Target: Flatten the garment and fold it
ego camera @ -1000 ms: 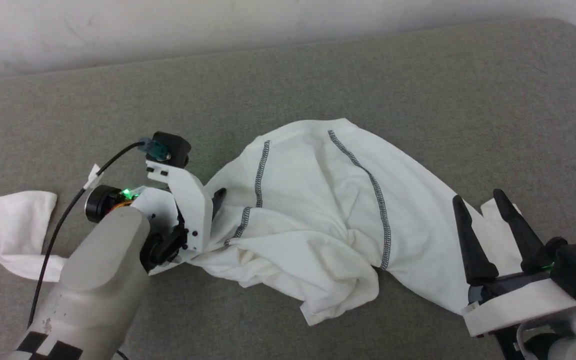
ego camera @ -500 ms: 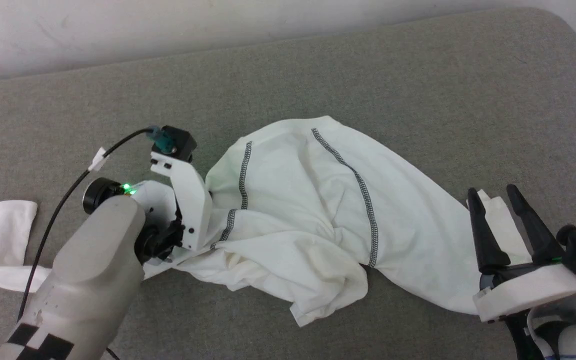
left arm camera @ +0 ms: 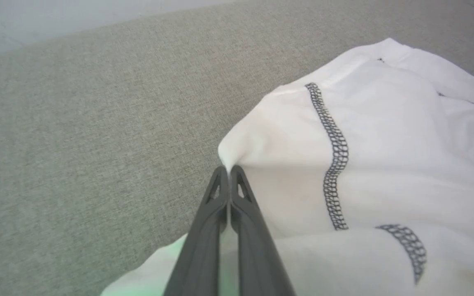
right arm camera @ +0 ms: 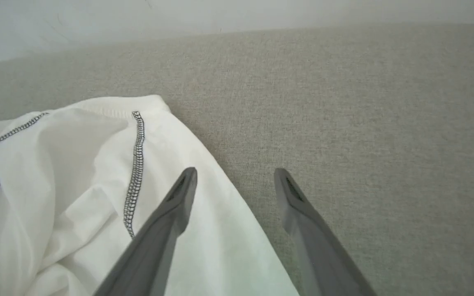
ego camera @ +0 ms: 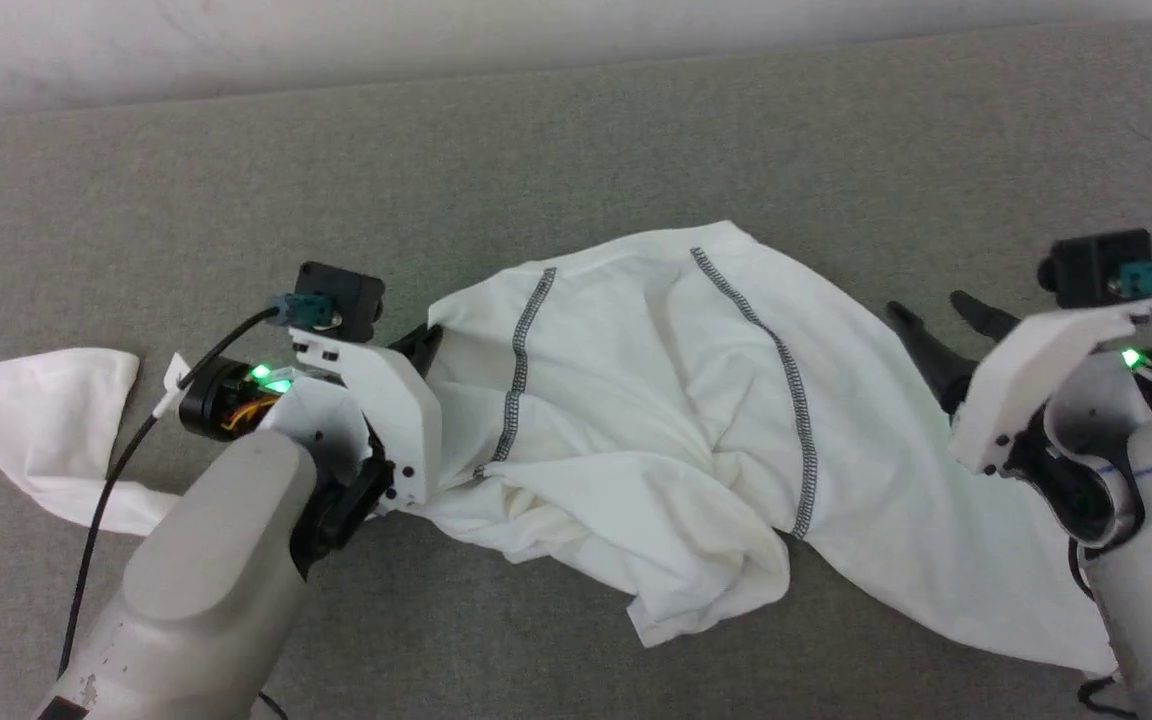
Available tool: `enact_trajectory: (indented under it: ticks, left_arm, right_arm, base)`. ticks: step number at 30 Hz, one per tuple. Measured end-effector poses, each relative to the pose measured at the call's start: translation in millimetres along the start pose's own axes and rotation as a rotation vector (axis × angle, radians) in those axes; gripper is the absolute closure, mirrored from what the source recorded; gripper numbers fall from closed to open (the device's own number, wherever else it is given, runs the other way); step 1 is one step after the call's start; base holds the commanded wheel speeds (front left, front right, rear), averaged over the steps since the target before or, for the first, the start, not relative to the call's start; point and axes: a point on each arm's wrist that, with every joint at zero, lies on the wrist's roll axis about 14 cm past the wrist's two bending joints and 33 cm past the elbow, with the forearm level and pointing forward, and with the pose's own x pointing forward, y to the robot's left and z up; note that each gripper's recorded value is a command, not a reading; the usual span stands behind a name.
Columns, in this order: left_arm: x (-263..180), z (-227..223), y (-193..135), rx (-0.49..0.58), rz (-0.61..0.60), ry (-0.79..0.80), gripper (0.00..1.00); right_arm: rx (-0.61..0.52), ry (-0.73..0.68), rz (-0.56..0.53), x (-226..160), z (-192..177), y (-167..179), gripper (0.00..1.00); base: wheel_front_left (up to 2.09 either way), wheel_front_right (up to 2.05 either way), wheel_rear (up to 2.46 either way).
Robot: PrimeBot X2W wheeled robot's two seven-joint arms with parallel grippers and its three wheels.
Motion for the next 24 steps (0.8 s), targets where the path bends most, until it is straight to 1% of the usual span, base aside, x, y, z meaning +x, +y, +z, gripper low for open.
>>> enact_trajectory:
  ticks: [3,4,5,6,8,10,11,12,14,16,18,20,21,23,24]
  left_arm:
    - [-1,3,-1,-0.001,-0.004,-0.025,1.0]
    - [-1,3,-1,-0.001,-0.004,-0.025,1.0]
    - [0,3,0,-0.004,-0.005,-0.033,1.0]
    - [0,2,1,-0.004,-0.002,-0.035,1.0]
    - [-1,0,2,-0.01,-0.001,-0.036,1.0]
    - [-1,-3,4,-0.01,0.002,-0.032,1.0]
    - [-2,-4,6,-0.012,0.006,-0.029,1.0]
    - [-2,-6,7,-0.014,0.01,-0.026,1.0]
    - [-3,-8,10,-0.015,0.016,-0.021,1.0]
    - [-4,-7,11,-0.014,0.018,-0.031,1.0]
    - [-7,-1,13,-0.009,0.026,-0.058,1.0]
    - [-11,11,18,0.004,0.041,-0.106,1.0]
    - [-14,19,21,0.012,0.05,-0.136,1.0]
    - [-23,43,27,0.033,0.069,-0.227,1.0]
    - [-29,56,30,0.047,0.078,-0.272,1.0]
  right_arm:
    - [-0.032,0.126,0.071,22,-12,19,0.0]
    - [-0.032,0.126,0.071,22,-12,19,0.0]
    - [-0.057,0.21,0.096,34,-22,26,0.0]
    - [-0.06,0.252,0.102,39,-29,27,0.0]
    - [-0.071,0.371,0.108,44,-49,27,0.0]
    - [-0.07,0.473,0.111,47,-56,26,0.0]
    - [-0.085,0.522,0.113,48,-59,26,0.21]
    - [-0.096,0.561,0.115,49,-59,26,0.56]
    - [-0.108,0.614,0.122,50,-60,28,1.0]
    - [-0.126,0.638,0.122,48,-60,27,1.0]
    - [-0.133,0.597,0.132,47,-55,29,1.0]
    - [-0.161,0.495,0.137,47,-42,30,1.0]
    - [-0.179,0.417,0.141,48,-31,31,1.0]
    - [-0.229,0.265,0.149,45,-1,34,1.0]
    - [-0.243,0.172,0.15,42,20,35,1.0]
  base:
    - [0.0,0.0,0.0]
    - [0.0,0.0,0.0]
    - [0.0,0.0,0.0]
    - [0.0,0.0,0.0]
    - [0.0,0.0,0.0]
    - [0.0,0.0,0.0]
    - [0.0,0.0,0.0]
    - [0.0,0.0,0.0]
    - [0.0,0.0,0.0]
    - [0.0,0.0,0.0]
    - [0.0,0.0,0.0]
    - [0.0,0.0,0.0]
    - [0.0,0.0,0.0]
    - [0.0,0.0,0.0]
    - [0.0,0.0,0.0]
